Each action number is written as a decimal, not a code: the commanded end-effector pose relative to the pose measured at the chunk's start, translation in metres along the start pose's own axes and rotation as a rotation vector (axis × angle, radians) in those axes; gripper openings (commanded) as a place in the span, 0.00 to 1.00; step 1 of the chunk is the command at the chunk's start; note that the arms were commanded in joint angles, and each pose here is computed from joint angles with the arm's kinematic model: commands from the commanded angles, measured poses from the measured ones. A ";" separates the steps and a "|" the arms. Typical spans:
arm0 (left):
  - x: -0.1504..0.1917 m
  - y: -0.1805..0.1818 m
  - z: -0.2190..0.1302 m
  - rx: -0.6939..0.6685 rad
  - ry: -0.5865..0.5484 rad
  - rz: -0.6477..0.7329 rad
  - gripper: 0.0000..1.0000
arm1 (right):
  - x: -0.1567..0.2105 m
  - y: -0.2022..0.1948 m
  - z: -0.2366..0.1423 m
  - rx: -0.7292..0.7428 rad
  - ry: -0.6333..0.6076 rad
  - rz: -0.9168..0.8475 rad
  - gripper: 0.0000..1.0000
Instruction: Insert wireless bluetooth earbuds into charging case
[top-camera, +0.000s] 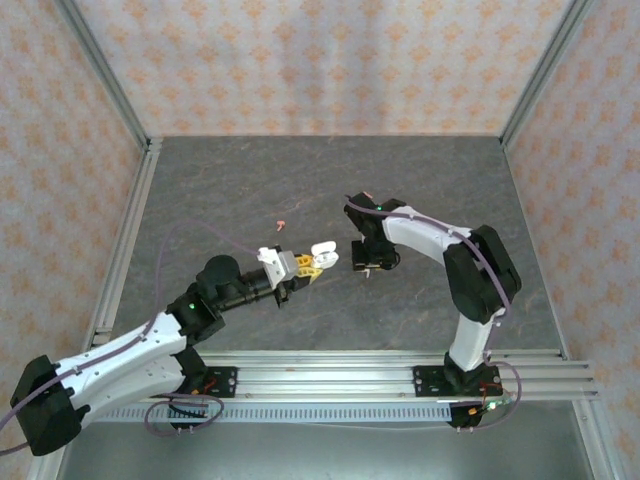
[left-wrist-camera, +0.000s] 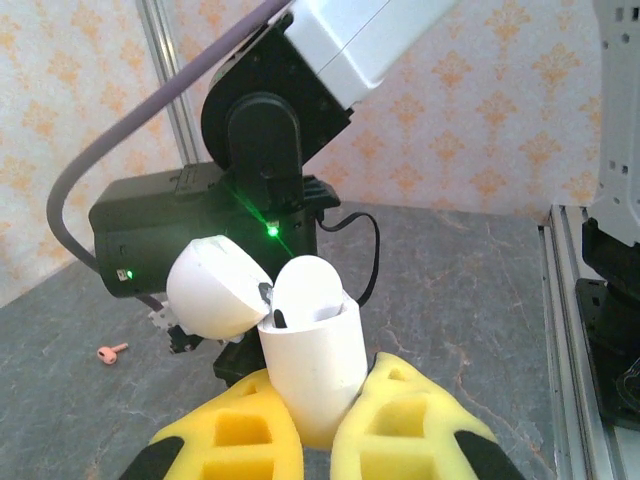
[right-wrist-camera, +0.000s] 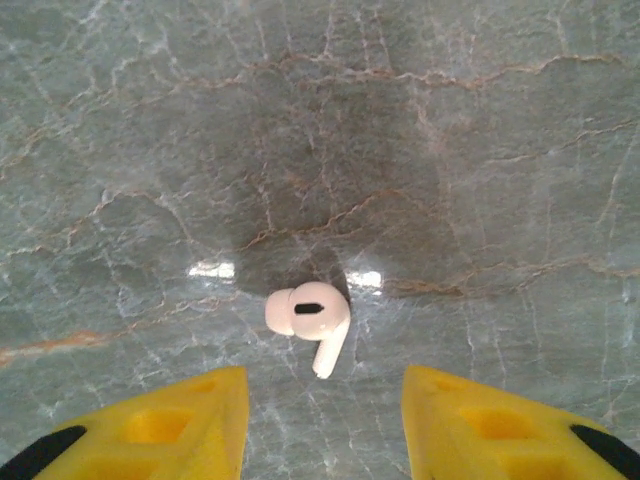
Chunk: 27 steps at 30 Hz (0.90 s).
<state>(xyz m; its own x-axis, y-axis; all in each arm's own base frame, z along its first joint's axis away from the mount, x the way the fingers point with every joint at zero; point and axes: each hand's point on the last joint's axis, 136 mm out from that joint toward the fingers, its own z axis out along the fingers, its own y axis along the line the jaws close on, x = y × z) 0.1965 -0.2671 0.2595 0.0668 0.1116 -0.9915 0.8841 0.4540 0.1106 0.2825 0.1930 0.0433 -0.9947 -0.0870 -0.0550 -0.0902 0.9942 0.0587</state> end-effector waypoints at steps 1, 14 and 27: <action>0.011 0.001 -0.005 -0.023 0.028 0.008 0.00 | -0.006 -0.004 0.000 0.050 0.005 -0.028 0.44; 0.016 0.005 -0.010 -0.054 0.044 0.014 0.00 | -0.005 0.003 0.017 0.034 0.046 -0.030 0.42; 0.017 0.005 -0.009 -0.054 0.047 0.005 0.00 | -0.006 0.006 0.025 0.017 0.054 -0.028 0.30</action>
<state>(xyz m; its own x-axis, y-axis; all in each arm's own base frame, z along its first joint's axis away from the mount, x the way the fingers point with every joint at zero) 0.1970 -0.2562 0.2410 0.0310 0.1601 -0.9866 0.8646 0.4910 0.1069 0.2864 0.1984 0.0197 -0.9940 -0.1094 0.0033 -0.1092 0.9931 0.0423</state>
